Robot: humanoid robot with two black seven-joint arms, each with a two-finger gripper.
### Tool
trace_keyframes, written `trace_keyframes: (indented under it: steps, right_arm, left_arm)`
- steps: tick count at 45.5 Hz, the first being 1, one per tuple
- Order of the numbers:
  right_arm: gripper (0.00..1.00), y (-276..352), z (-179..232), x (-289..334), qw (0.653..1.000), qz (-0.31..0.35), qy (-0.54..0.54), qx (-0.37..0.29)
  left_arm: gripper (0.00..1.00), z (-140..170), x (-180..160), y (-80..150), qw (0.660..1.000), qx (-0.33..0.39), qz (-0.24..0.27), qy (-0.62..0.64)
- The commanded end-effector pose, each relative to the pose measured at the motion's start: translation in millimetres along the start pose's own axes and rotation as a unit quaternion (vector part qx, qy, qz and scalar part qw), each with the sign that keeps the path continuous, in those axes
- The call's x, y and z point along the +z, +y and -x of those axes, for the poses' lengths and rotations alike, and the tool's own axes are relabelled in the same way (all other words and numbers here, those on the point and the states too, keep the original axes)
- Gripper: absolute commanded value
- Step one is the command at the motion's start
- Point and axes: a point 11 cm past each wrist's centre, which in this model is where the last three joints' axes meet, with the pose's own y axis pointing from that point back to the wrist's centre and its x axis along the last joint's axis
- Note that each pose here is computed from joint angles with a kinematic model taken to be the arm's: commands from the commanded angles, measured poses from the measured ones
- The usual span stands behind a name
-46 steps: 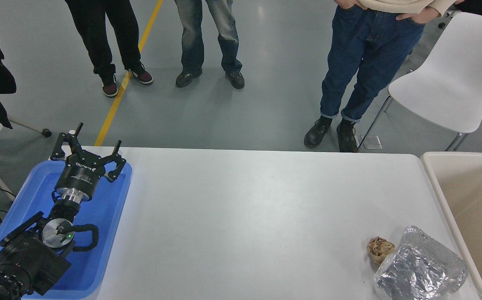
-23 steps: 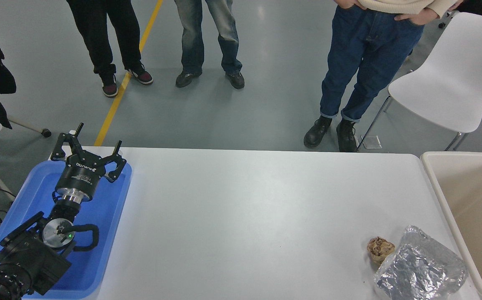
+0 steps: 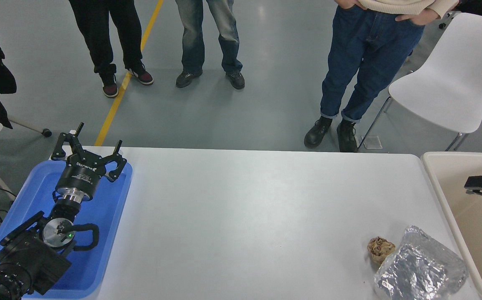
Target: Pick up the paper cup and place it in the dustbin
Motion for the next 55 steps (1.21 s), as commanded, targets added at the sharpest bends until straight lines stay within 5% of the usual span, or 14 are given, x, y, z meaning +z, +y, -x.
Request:
trace_keyframes:
  steps: [1, 7, 25, 43, 55]
  right_arm:
    - [1.0, 54.6, -8.1, -41.4, 0.992, -0.008, 0.05, -0.116]
    - [1.0, 88.7, -17.5, -73.4, 0.98, 0.03, 0.114, -0.159]
    - [1.0, 148.4, -48.0, -138.9, 0.98, 0.009, 0.18, -0.081]
    - [1.0, 172.0, -22.8, -234.4, 0.957, -0.049, 0.28, -0.065]
    - [1.0, 174.8, -21.1, -242.3, 0.955, -0.062, 0.284, -0.063]
  left_arm:
    - [1.0, -0.1, 0.0, 0.0, 1.0, 0.001, 0.0, 0.0]
    - [1.0, 0.1, 0.0, 0.0, 1.0, 0.0, 0.0, 0.0]
    - [1.0, -1.5, 1.4, 1.0, 1.0, 0.002, 0.0, -0.002]
    - [1.0, -2.9, 2.1, 2.2, 1.0, 0.004, 0.002, -0.002]
    - [1.0, -1.3, 0.6, 0.9, 1.0, 0.002, 0.0, -0.001]
